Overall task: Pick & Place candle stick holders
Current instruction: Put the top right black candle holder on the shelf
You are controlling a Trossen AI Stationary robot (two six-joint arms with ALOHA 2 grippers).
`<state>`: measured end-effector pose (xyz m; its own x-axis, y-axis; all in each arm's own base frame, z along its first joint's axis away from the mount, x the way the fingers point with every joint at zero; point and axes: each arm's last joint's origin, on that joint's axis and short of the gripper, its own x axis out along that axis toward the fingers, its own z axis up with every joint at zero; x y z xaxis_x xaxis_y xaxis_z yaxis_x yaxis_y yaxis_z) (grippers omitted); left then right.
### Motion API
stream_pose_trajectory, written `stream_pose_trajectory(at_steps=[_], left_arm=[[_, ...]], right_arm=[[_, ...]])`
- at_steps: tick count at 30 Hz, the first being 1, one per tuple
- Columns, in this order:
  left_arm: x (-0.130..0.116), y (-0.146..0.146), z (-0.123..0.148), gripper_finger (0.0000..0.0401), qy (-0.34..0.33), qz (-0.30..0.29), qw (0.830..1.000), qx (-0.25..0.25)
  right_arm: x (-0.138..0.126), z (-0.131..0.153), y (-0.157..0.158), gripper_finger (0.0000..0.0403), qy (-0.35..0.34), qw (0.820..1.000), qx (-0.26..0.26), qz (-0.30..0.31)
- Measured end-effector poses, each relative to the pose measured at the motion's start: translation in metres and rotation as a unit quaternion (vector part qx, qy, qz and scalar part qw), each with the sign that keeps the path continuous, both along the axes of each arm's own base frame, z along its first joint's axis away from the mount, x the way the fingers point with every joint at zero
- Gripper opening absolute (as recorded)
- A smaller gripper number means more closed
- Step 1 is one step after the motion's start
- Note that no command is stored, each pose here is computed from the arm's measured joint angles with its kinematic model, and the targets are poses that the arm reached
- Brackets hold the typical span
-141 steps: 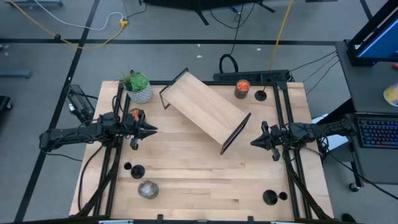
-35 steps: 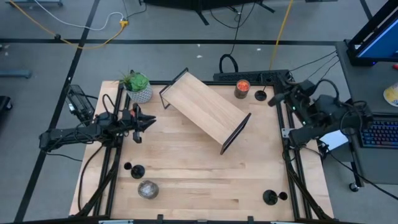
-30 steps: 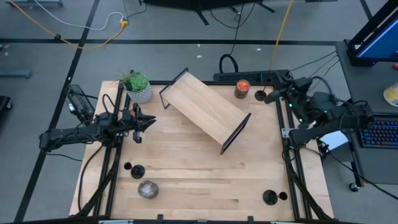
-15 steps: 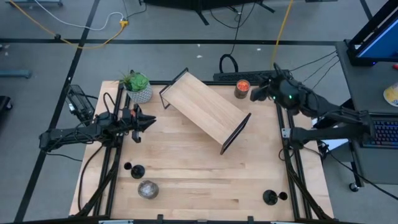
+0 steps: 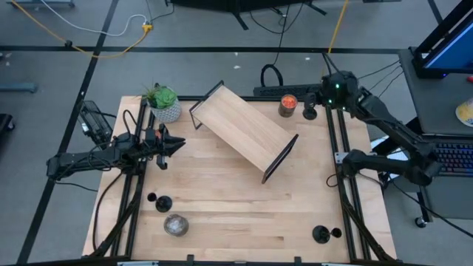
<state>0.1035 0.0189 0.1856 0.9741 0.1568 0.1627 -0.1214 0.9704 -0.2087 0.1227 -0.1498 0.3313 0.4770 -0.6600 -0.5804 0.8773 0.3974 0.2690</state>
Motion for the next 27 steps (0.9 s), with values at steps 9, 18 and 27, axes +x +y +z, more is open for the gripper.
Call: stream_pose_trajectory(at_steps=[9,18,27], left_arm=[[0.000,0.000,0.000,0.0072,0.000,0.001,1.000,0.002],[0.000,0.000,0.000,0.0072,0.000,0.001,1.000,0.002],[0.000,0.000,0.000,0.0072,0.003,0.004,1.000,0.016]], right_arm=[[-0.024,-0.016,-0.036,0.0000,0.006,0.998,0.057,-0.028],[-0.031,-0.012,-0.036,0.0000,0.011,0.999,0.036,-0.023],[-0.033,-0.012,-0.038,0.0000,0.033,0.999,0.014,0.002]])
